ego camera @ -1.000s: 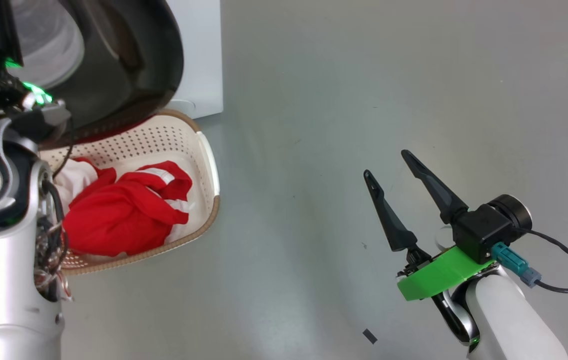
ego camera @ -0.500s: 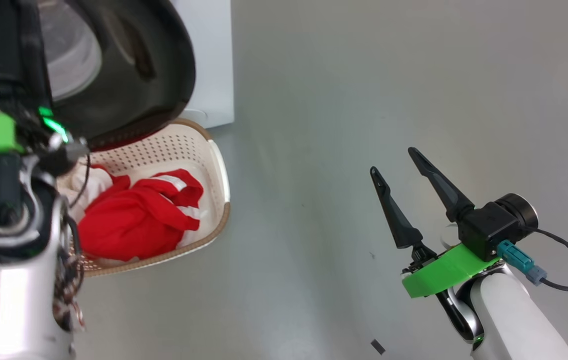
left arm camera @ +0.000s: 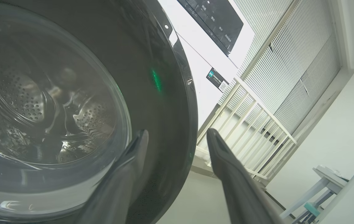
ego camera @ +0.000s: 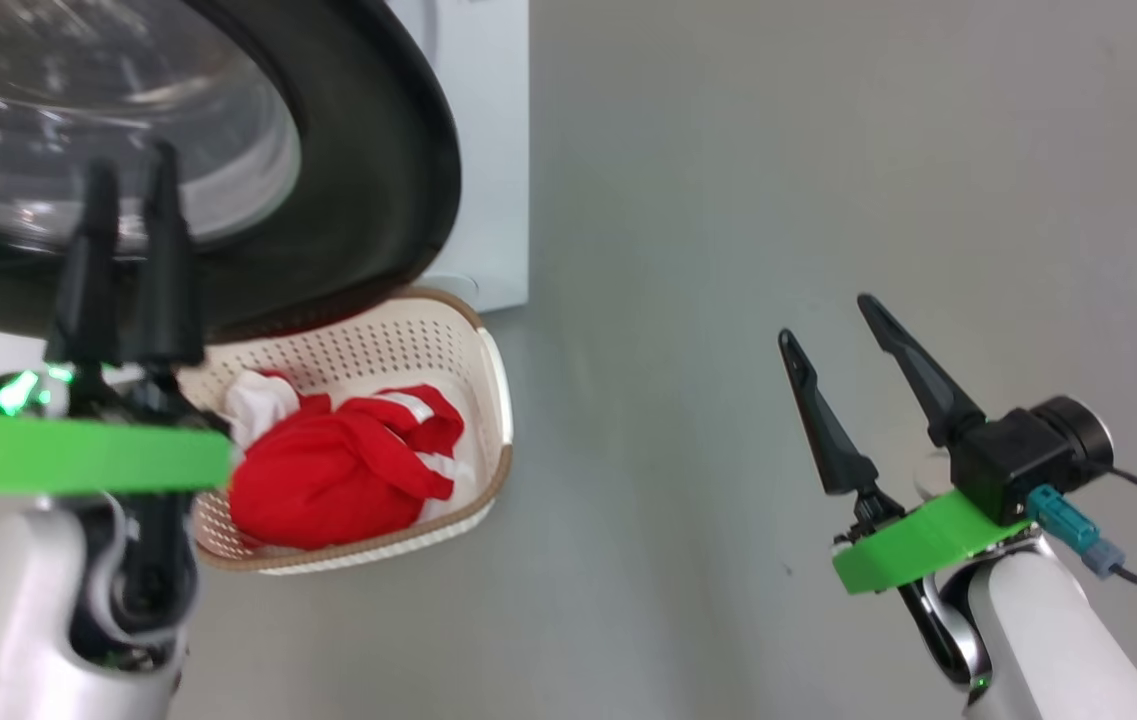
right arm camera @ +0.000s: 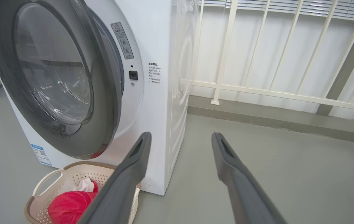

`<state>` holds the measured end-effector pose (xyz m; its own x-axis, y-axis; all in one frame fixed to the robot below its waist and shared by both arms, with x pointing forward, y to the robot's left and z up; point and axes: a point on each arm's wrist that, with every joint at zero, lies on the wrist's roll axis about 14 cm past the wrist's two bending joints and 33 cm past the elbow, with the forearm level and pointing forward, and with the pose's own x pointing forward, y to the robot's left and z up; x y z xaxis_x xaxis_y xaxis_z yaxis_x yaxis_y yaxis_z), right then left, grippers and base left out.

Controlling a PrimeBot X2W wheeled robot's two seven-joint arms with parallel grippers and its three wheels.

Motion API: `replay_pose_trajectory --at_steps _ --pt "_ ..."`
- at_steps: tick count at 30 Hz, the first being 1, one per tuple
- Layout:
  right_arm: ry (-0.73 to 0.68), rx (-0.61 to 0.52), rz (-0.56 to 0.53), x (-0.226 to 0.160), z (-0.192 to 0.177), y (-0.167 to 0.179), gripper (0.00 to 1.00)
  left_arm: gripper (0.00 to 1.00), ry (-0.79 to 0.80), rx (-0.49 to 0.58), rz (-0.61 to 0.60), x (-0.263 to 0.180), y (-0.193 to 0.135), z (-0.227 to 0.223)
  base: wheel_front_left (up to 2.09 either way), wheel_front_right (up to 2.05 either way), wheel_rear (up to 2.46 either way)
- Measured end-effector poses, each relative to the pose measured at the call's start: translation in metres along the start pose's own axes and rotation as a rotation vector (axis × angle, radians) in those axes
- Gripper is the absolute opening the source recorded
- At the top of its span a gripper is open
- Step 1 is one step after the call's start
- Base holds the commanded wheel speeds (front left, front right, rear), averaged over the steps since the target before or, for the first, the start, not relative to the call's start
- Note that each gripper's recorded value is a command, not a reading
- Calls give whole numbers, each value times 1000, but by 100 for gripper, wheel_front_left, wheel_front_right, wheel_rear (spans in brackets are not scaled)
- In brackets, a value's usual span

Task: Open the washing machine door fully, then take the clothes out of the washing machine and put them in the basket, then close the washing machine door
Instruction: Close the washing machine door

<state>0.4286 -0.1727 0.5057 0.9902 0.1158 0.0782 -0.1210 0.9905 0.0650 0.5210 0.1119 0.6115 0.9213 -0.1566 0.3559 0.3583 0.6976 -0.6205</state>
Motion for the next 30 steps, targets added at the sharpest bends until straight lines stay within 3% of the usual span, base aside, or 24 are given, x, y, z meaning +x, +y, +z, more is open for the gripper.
replay_pose_trajectory --at_steps 1,9,15,30 --pt "0 0 0 0 0 0 100 100 0 0 0 0 0 0 0 0 0" --pt "-40 -2 3 -11 16 5 100 100 17 322 -74 -33 -20 9 0 0 0" --pt "-70 -2 7 -16 27 9 100 100 44 489 -44 -63 -11 10 0 0 0" --pt "-79 6 -6 -45 31 12 100 100 65 605 120 -129 16 22 0 0 0"
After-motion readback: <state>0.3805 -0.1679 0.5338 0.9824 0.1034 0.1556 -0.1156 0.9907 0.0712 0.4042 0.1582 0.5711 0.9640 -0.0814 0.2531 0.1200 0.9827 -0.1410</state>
